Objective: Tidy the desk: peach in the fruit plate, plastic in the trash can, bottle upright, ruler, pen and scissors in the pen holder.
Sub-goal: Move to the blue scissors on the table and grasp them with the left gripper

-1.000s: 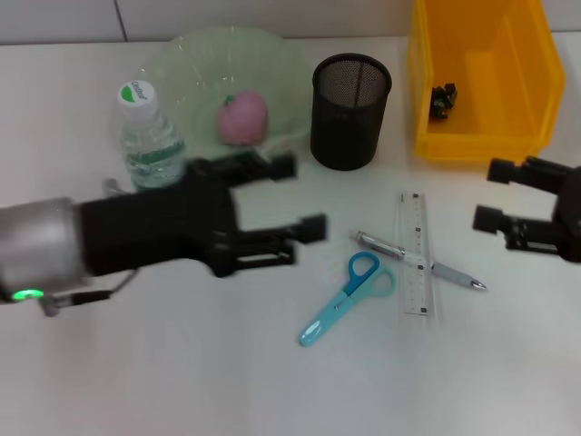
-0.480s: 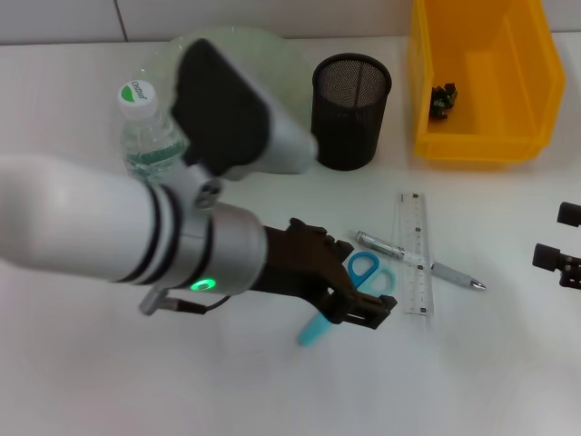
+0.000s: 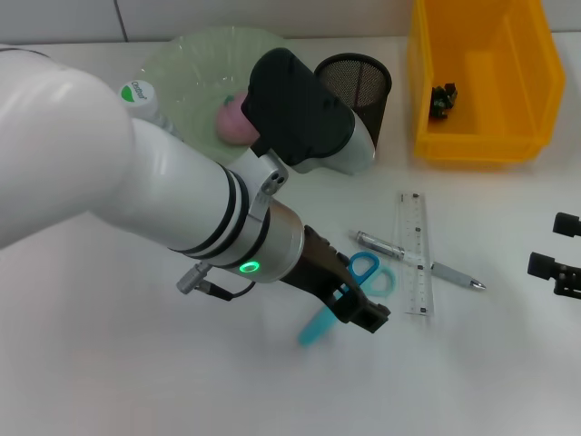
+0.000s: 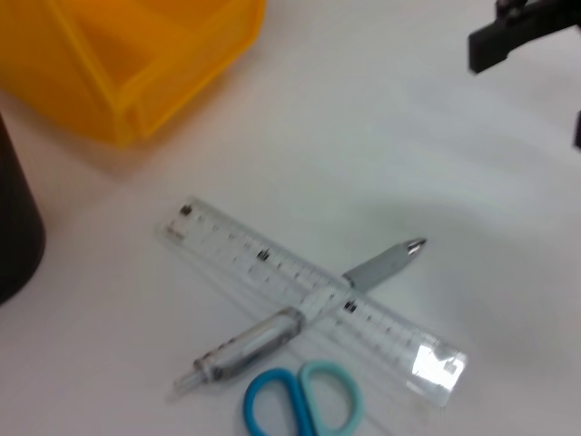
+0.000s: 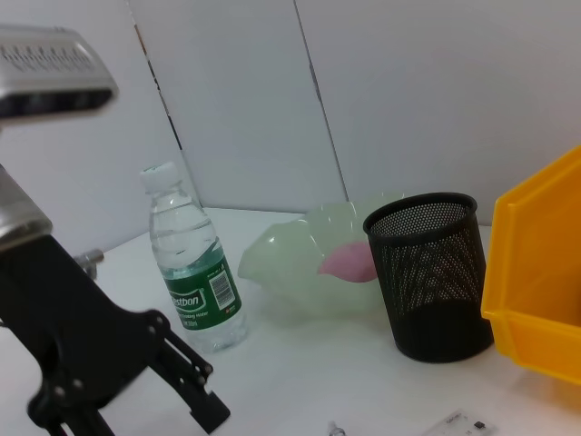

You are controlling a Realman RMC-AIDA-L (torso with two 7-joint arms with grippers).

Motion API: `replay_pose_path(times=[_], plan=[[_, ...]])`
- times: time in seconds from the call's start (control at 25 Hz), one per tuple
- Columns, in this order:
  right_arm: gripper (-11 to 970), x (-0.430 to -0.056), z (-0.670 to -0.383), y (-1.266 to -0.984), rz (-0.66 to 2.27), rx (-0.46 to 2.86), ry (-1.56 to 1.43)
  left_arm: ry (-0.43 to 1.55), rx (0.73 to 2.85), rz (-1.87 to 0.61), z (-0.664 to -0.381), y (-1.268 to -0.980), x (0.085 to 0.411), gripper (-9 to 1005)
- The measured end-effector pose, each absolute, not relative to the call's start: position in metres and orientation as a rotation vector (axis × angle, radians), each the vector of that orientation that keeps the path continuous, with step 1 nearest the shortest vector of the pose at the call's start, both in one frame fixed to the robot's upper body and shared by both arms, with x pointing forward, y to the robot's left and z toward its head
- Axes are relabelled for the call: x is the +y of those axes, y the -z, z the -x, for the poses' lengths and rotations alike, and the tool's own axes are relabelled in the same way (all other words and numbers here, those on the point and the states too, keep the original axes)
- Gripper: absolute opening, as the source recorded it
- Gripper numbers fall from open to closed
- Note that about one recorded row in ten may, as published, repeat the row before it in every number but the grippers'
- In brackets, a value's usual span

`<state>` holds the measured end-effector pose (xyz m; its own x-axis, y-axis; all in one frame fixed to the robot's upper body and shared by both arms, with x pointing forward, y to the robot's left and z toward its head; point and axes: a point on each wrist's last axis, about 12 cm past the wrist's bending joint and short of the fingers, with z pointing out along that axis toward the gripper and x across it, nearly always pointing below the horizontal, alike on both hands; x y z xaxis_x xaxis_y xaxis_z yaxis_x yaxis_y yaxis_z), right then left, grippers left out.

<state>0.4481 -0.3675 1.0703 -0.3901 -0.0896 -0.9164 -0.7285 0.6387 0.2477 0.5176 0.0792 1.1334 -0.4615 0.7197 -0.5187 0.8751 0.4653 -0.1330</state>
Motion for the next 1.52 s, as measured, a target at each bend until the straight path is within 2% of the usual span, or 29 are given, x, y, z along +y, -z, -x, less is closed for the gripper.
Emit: replay_pose_path(times=[0.52,1.12,1.32,1.48,1.52], plan=[[838,-0.362,-0.451,-1.068,0.66,1.879,-0.818,0.491,2.414,-1.314,-0.53,-1.112,0.083,751],[838,-0.362,-0.451,-1.068,0.657,1.885,-0.822,0.463,2.424,-1.372,-0.529,-1.118,0.076,732],[838,-0.361,-0.452,-1.068,0.659,1.884,-0.824,0.44,2.437,-1.4,-0.53,-1.118,0.074,530],[838,-0.361,-0.453,-1.068,0.662,1.883,-0.825,0.424,2.445,-1.416,-0.531,-1.116,0.073,422],[838,-0.361,-0.453,-1.068,0.662,1.883,-0.825,0.424,2.445,-1.416,-0.531,-1.116,0.073,423]])
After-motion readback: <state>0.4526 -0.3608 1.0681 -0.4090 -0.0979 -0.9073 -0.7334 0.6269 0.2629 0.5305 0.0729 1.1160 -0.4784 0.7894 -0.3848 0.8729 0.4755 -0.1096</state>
